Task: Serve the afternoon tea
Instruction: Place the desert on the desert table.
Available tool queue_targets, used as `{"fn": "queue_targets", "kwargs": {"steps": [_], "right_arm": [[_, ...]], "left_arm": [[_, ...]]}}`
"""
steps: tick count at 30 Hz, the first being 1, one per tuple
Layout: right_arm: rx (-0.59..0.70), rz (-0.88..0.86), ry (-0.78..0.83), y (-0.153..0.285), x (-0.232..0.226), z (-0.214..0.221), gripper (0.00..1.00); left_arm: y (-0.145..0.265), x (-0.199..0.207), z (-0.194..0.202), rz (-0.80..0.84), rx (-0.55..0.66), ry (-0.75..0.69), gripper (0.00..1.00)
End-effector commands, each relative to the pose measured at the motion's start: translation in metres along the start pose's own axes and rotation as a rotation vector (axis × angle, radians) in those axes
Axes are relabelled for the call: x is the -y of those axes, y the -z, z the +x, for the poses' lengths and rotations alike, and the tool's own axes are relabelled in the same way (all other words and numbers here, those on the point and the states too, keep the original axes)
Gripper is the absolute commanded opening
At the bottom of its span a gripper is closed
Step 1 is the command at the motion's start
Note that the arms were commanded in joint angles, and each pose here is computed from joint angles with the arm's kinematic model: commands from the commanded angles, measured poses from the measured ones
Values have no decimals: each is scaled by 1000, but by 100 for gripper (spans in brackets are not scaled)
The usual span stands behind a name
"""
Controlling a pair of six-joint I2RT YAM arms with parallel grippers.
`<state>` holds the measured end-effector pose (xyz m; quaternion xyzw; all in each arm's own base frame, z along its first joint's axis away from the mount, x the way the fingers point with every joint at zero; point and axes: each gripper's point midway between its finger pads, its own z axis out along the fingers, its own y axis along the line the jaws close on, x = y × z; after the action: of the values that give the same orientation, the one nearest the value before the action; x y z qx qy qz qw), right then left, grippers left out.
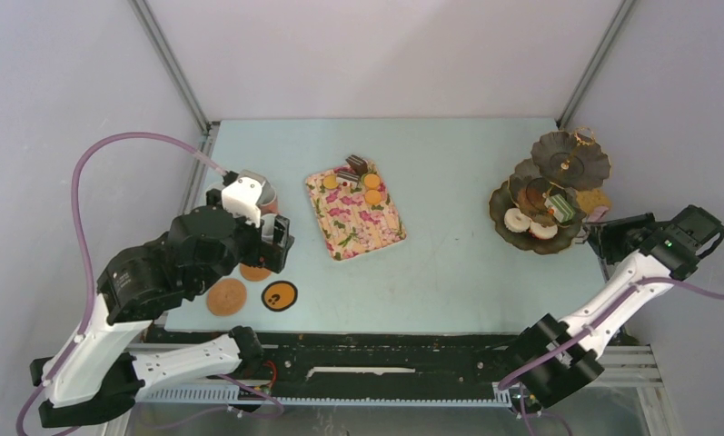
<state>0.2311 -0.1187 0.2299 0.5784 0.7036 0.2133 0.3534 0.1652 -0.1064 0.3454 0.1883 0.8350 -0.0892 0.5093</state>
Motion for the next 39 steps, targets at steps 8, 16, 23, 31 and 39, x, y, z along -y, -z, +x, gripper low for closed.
{"fn": "queue_targets", "kwargs": {"steps": [8, 16, 23, 31, 39], "right_arm": [[-59, -140, 182, -22, -28, -14, 0], [-125, -129, 211, -40, -27, -14, 5], [-155, -148, 148, -49, -31, -15, 14], [-162, -129, 118, -51, -30, -18, 38], [-147, -130, 103, -41, -30, -21, 37]], "left_arm": [[-10, -3, -5, -47, 7, -42, 100], [-12, -2, -5, -47, -1, -48, 100], [-13, 0, -7, -47, -2, -48, 100], [-14, 0, -9, -49, -3, -48, 100], [-14, 1, -12, -50, 0, -51, 100]]}}
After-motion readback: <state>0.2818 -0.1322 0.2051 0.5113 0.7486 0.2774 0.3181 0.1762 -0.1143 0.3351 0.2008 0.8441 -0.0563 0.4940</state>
